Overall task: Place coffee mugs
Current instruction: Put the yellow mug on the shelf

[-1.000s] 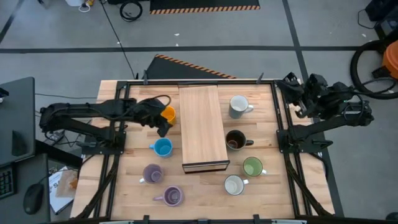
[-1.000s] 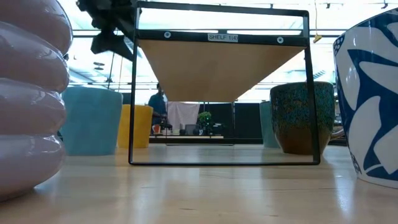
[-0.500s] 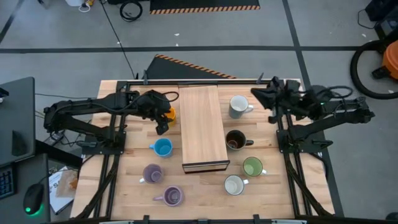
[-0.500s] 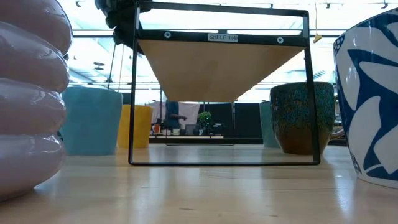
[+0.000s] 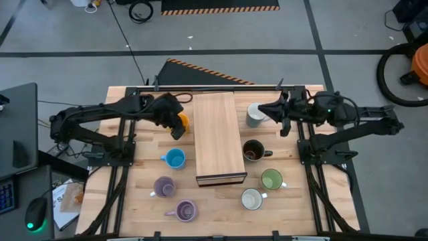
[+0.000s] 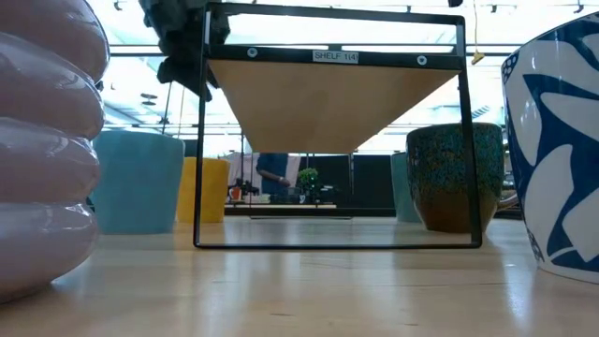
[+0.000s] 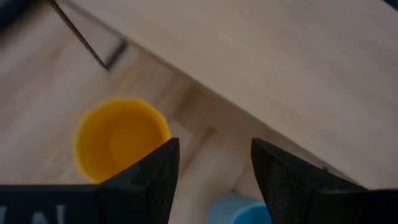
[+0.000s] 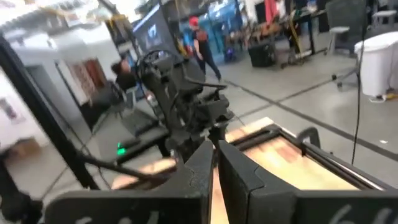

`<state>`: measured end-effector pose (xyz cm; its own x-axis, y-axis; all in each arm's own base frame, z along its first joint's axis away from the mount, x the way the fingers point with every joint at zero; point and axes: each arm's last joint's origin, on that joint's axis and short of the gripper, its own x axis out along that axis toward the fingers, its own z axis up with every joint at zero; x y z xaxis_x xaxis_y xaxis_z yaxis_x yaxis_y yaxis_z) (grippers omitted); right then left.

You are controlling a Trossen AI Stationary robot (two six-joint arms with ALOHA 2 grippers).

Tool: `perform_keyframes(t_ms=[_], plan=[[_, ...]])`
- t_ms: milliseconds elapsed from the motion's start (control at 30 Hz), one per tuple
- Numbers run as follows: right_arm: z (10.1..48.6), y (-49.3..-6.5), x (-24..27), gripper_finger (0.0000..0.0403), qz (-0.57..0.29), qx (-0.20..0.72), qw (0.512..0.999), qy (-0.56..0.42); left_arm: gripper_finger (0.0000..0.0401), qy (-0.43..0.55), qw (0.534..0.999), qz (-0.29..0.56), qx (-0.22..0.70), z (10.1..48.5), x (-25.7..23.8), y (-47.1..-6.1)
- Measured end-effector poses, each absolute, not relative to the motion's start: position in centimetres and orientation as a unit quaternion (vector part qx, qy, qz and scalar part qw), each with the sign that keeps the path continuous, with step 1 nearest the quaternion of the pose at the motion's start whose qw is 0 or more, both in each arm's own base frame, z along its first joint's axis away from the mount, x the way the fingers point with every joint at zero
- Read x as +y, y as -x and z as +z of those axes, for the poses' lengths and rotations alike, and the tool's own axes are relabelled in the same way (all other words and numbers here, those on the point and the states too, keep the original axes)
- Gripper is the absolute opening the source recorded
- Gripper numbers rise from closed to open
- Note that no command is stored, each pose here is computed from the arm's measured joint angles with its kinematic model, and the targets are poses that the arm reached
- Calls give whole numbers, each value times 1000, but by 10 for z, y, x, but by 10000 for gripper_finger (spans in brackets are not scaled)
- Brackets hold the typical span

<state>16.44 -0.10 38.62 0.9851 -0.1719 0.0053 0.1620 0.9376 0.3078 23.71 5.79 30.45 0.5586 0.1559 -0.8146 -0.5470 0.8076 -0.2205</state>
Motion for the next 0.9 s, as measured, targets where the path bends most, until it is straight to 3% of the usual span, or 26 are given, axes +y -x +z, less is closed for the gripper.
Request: perform_keyframes(t_ms=[233,500,700,900], plan=[[395,-170,-12,29,-128,73,986,-83,192,183,827,202,492,300,65,-258],[386,-177,-21,29,-145,118,980,-63,190,91,798,134,580,274,67,-260],[384,-178,-25,29,-155,124,978,-68,185,61,818,113,561,273,72,-263],[385,-176,-31,29,-227,124,966,-32,177,60,818,129,557,267,86,-267]])
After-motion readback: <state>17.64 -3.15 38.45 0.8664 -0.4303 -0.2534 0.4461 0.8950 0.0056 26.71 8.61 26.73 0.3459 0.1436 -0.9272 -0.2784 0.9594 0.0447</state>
